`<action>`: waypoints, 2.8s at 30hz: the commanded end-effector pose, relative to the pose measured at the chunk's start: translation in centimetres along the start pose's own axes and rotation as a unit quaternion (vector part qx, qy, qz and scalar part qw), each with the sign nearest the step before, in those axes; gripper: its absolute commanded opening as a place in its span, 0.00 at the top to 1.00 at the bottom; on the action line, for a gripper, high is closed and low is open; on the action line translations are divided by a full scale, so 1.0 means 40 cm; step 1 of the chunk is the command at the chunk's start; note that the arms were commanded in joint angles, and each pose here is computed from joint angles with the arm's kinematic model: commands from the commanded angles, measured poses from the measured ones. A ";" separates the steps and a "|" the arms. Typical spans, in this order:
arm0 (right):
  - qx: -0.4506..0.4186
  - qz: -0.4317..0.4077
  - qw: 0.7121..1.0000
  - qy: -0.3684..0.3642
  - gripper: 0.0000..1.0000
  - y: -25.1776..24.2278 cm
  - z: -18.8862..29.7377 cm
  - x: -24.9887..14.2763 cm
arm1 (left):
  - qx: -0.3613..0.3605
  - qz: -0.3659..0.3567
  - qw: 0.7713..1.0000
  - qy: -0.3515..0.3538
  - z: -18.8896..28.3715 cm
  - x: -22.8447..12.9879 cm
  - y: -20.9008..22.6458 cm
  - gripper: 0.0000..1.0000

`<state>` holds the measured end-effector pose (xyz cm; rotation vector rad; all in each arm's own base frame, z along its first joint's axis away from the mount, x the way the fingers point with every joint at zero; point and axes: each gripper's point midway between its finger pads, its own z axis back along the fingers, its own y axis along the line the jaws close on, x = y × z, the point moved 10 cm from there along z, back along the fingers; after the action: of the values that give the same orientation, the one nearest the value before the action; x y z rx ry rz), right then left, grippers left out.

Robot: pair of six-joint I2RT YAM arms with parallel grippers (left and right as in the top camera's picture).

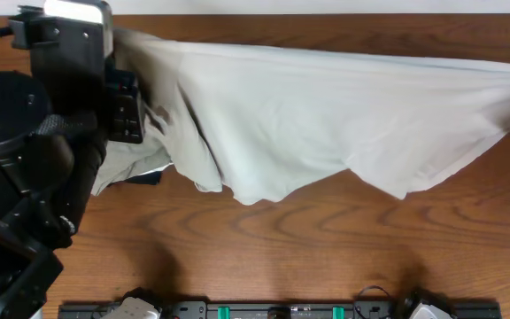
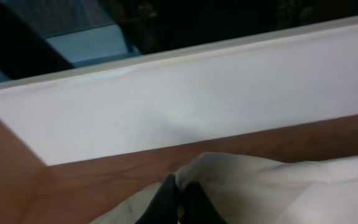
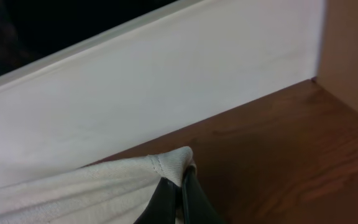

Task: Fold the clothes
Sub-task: 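Lift the shirt high with both grippers, stretching it left to right, then swing the shirt down and release it flat onto the table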

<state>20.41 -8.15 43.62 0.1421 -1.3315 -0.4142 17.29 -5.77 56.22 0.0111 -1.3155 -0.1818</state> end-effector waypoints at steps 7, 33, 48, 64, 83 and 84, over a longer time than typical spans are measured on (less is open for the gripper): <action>0.123 0.060 0.991 0.008 0.99 0.053 0.042 0.020 | -0.098 -0.010 0.995 0.015 0.027 -0.015 -0.025 0.94; -0.139 0.026 0.990 0.003 0.99 0.077 0.288 0.101 | -0.126 -0.011 0.990 -0.069 0.175 0.040 -0.022 0.94; -0.004 -0.005 0.992 0.124 0.99 -0.036 -0.164 0.125 | -0.054 -0.144 0.987 0.047 -0.385 0.019 -0.242 0.94; 0.010 0.017 1.000 0.020 0.99 -0.132 -0.122 0.271 | -0.056 -0.197 0.977 -0.058 -0.294 0.124 -0.233 0.93; 0.032 0.022 0.943 0.331 0.84 -0.121 -0.135 0.010 | -0.114 -0.258 0.909 0.307 -0.338 -0.162 -0.257 0.90; 0.032 0.021 0.942 0.333 0.78 -0.121 -0.133 0.008 | -0.114 -0.258 0.909 0.307 -0.335 -0.161 -0.255 0.90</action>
<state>24.92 -13.93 40.62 0.2995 -0.6676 -0.2949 28.80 -17.33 44.27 0.2202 -0.6134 -0.7527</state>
